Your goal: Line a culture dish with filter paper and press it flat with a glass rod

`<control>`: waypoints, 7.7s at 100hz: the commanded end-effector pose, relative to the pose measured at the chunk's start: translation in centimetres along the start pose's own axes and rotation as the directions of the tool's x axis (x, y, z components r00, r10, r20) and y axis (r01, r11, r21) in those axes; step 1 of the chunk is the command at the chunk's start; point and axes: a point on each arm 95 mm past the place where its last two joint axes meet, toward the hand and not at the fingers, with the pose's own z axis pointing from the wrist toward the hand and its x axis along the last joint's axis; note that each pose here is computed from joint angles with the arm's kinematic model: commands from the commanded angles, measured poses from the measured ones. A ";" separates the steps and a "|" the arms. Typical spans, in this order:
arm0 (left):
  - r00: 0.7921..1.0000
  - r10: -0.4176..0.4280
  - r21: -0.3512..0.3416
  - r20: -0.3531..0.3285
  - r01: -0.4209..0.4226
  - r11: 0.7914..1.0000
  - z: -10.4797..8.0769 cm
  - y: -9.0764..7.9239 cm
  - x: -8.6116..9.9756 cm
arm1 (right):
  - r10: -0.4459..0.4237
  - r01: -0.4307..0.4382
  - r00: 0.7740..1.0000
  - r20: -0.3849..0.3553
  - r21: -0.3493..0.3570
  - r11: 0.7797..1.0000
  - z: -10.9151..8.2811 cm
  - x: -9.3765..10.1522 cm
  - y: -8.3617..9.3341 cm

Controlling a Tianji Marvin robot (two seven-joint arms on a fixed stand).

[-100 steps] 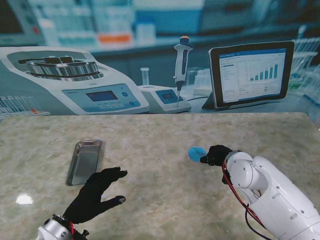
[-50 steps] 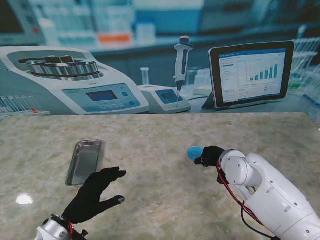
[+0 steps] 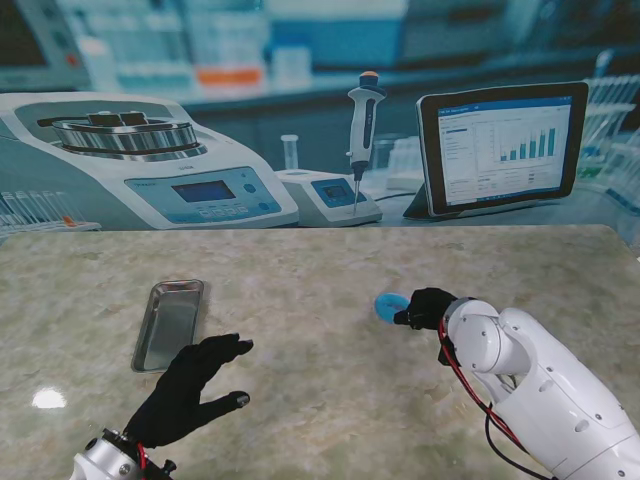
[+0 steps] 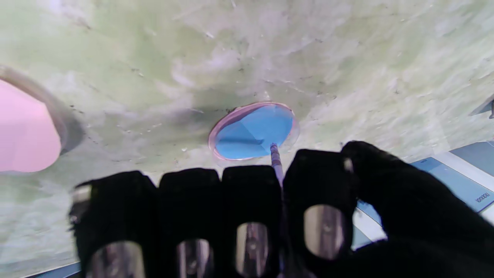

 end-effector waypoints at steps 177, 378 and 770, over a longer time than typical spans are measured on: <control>1.000 -0.002 -0.001 -0.001 0.002 1.000 -0.2 0.1 0.1 | 0.014 -0.011 1.000 -0.023 0.126 0.992 -0.2 0.2 -0.8; 1.000 0.000 -0.012 -0.008 0.000 1.000 -0.1 0.2 0.3 | 0.056 -0.059 0.996 0.071 0.051 0.997 0.5 -2.1 -0.5; 0.981 0.087 -0.051 -0.176 -0.097 0.994 1.8 -0.6 0.6 | 0.158 -0.096 0.764 -0.625 0.132 0.987 -11.1 11.3 -4.9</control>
